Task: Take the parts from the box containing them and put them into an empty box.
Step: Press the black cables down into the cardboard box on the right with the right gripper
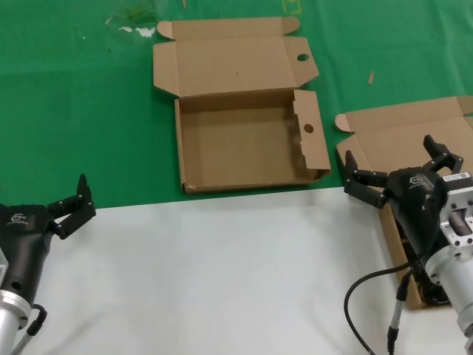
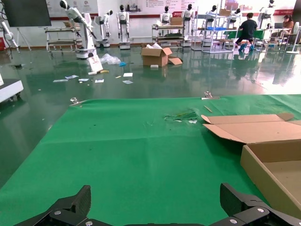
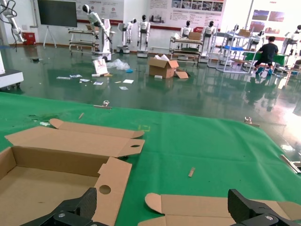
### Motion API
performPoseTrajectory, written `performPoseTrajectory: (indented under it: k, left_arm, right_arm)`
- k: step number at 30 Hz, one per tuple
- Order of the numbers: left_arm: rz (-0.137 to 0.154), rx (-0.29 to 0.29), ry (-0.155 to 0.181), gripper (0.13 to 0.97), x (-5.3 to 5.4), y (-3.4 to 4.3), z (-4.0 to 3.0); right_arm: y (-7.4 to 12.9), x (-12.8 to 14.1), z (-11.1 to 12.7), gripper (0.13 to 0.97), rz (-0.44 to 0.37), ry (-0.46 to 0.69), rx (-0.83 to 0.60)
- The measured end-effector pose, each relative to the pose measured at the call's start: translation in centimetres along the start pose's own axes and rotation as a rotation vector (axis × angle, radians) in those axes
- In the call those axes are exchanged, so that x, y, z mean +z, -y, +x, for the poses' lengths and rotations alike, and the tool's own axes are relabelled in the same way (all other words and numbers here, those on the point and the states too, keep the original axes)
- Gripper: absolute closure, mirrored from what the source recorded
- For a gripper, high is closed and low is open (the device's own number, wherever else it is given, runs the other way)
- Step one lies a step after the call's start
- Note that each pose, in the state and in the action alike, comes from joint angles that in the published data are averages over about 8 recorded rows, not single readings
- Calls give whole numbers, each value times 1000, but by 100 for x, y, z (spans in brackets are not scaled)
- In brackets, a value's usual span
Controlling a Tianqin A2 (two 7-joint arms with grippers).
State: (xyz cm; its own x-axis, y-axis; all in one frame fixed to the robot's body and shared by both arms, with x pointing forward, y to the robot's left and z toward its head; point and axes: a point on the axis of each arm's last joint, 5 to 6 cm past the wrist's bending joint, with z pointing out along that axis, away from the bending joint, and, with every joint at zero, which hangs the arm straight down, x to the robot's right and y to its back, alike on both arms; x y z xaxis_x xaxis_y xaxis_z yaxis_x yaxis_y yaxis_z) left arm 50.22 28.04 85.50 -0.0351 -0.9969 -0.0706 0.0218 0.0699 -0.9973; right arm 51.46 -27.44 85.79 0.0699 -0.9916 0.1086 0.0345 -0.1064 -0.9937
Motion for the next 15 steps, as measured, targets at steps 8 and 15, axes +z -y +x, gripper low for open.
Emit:
performPoseTrajectory:
  k: [8, 15]
  left_arm:
    - [0, 0, 0, 132, 0, 0, 0]
    - [0, 0, 0, 132, 0, 0, 0]
  right_arm:
    - [0, 0, 0, 130, 0, 0, 0]
    - [0, 3, 5, 130, -1, -2, -2]
